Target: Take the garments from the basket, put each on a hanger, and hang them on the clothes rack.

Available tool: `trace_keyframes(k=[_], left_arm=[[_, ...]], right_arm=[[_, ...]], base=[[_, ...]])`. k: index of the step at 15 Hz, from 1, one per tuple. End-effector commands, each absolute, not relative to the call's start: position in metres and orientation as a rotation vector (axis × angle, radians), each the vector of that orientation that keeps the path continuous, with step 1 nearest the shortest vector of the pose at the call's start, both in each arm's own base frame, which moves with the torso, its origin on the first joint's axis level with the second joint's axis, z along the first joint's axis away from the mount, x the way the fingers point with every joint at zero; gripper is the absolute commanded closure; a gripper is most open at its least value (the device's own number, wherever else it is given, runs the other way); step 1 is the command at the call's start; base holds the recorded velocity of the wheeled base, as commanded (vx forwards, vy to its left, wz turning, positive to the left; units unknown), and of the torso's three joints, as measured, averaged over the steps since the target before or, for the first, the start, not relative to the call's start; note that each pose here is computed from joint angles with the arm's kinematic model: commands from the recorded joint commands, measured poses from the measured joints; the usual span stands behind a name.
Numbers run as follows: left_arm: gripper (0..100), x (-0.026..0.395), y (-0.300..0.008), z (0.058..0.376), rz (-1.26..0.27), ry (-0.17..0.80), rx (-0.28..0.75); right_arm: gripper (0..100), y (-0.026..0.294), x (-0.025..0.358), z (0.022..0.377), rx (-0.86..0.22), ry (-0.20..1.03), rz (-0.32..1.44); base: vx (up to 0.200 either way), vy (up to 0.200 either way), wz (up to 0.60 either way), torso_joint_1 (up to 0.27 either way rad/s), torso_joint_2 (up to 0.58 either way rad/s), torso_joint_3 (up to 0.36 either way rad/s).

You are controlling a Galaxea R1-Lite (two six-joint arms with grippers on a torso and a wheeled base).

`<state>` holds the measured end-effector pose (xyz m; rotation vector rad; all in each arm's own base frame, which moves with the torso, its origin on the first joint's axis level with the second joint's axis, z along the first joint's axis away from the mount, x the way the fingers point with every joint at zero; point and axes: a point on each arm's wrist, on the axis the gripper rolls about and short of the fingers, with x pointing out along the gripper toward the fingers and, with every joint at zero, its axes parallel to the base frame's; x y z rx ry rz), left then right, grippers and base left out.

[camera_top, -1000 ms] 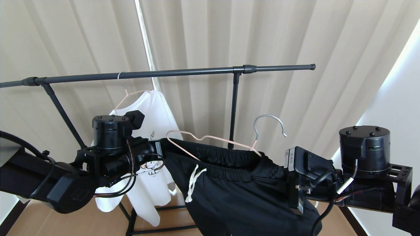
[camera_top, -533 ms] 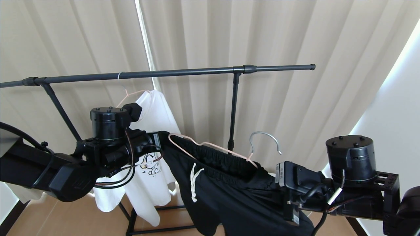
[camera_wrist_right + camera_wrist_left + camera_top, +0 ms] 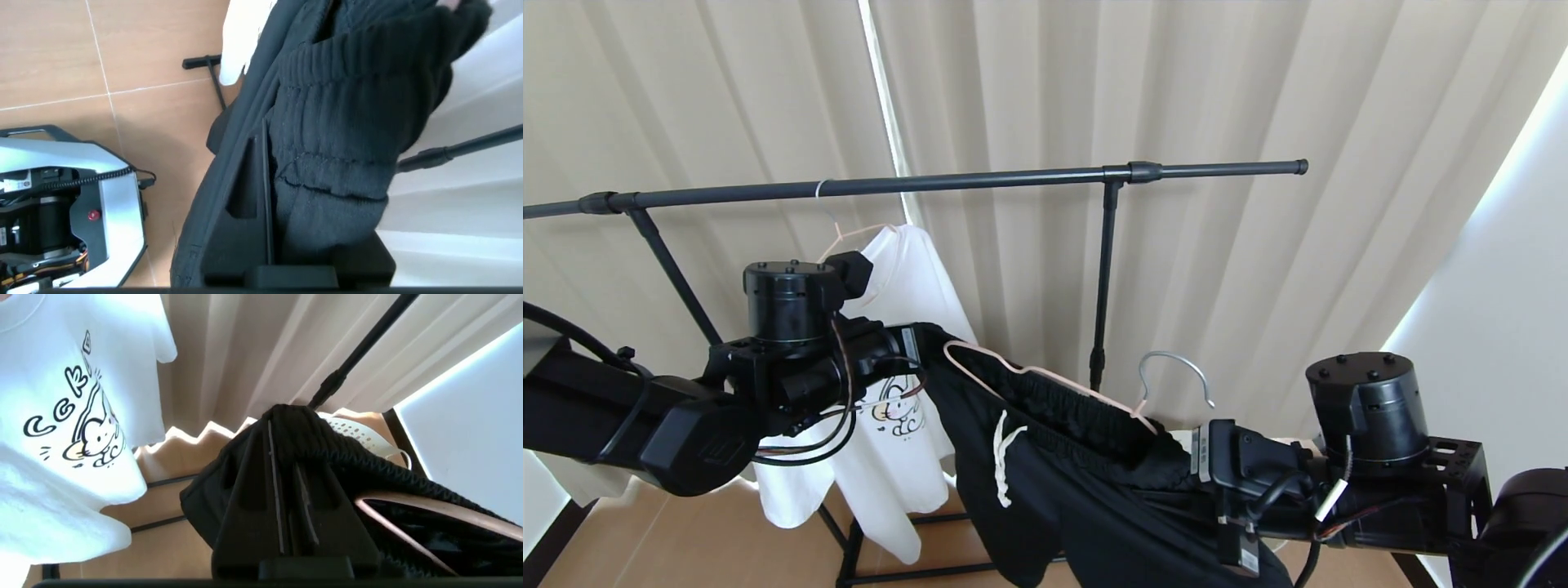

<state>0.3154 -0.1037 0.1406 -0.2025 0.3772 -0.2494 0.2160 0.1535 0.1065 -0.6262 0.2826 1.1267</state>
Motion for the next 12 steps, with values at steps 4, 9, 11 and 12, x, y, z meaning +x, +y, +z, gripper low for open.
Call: trace_keyframes(k=[4,9,11,12], left_arm=[[100,0.301,-0.103,0.155,-0.256,0.410,-0.194],[100,0.295,-0.107,0.163,-0.261,0.475,-0.178],[100,0.296,-0.107,0.163,-0.252,0.485,-0.178],[100,0.296,-0.107,0.163,-0.251,0.491,-0.177]], right_arm=[[100,0.160,0.227,0.091,-0.642,0.342,1.108],[100,0.161,0.229,0.085,-0.649,0.366,1.100],[100,0.162,0.231,0.082,-0.653,0.376,1.093],[100,0.162,0.231,0.082,-0.654,0.379,1.092]], base=[[0.000,0.000,0.00,0.000,0.00,0.000],[0.000,0.000,0.00,0.000,0.00,0.000],[0.000,0.000,0.00,0.000,0.00,0.000],[0.000,0.000,0.00,0.000,0.00,0.000]])
